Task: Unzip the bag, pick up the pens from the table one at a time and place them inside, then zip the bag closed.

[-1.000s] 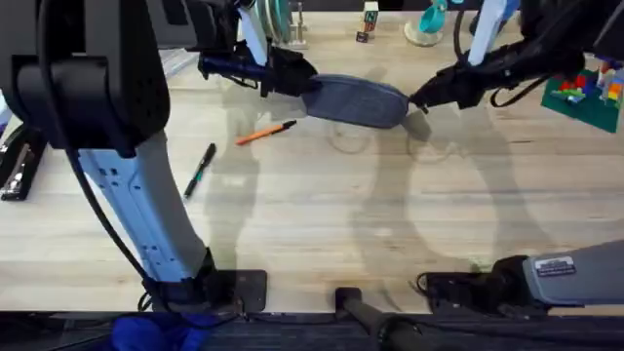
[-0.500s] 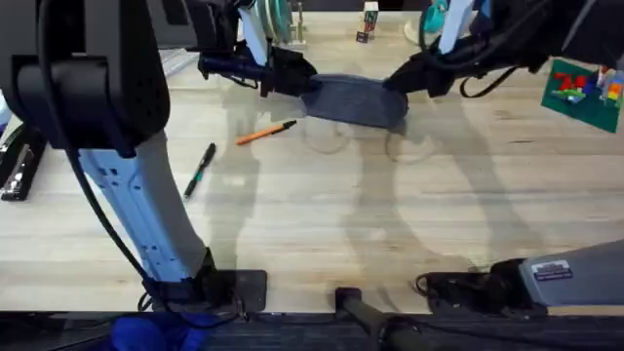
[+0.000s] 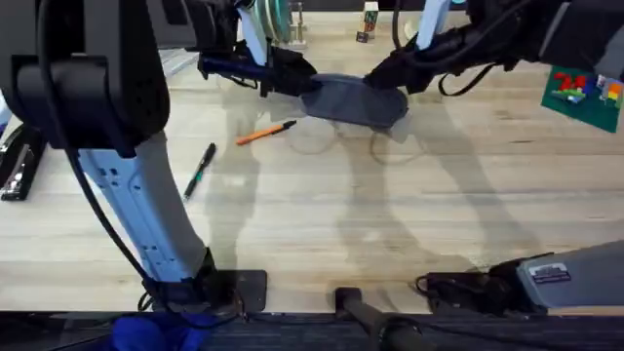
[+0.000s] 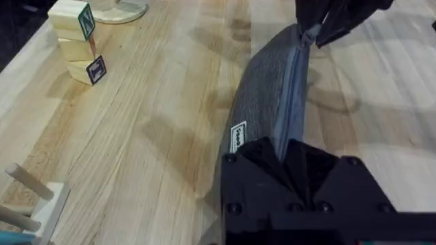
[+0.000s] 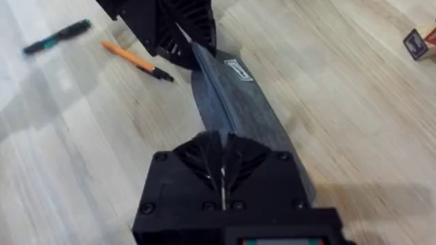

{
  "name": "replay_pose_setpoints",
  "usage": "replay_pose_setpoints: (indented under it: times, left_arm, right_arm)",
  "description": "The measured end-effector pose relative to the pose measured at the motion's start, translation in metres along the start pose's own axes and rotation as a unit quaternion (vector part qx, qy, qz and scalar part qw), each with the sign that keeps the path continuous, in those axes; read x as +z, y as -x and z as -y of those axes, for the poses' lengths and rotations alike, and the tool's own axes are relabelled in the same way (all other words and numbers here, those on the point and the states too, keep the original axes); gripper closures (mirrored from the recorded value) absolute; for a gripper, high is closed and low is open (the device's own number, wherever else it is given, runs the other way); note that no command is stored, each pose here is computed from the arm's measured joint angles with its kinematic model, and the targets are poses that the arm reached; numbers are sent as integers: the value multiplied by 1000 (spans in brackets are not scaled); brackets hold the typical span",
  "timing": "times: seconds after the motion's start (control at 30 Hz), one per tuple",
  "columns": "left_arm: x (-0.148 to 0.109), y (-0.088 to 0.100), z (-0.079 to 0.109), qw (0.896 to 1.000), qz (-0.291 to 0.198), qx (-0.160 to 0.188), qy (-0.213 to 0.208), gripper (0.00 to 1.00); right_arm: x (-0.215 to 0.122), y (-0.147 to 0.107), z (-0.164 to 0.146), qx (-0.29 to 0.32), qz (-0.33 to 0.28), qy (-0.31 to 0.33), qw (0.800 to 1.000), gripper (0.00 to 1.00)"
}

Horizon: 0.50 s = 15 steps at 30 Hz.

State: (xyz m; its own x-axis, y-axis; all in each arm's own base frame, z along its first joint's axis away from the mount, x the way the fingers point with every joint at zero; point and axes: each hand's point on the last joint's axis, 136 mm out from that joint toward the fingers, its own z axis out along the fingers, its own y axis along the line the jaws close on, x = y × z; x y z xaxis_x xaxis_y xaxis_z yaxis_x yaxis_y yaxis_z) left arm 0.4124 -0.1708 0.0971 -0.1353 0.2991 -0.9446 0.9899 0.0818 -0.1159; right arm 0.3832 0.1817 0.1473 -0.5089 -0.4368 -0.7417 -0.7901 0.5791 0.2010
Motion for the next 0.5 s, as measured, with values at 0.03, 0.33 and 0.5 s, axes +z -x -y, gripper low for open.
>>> replay_pose_setpoints:
  times: [0.03, 0.33, 0.5]
  left_arm:
    - [0, 0, 0, 1000, 0, 0, 0, 960]
    - [0, 0, 0, 1000, 0, 0, 0, 960]
    - [0, 0, 0, 1000, 0, 0, 0, 960]
  right_arm:
    - [1, 1, -1, 0, 0, 0, 1000, 971]
    - [21, 16, -11, -10, 17, 5, 1000, 971]
    - [37, 24, -20, -7, 29, 17, 999, 971]
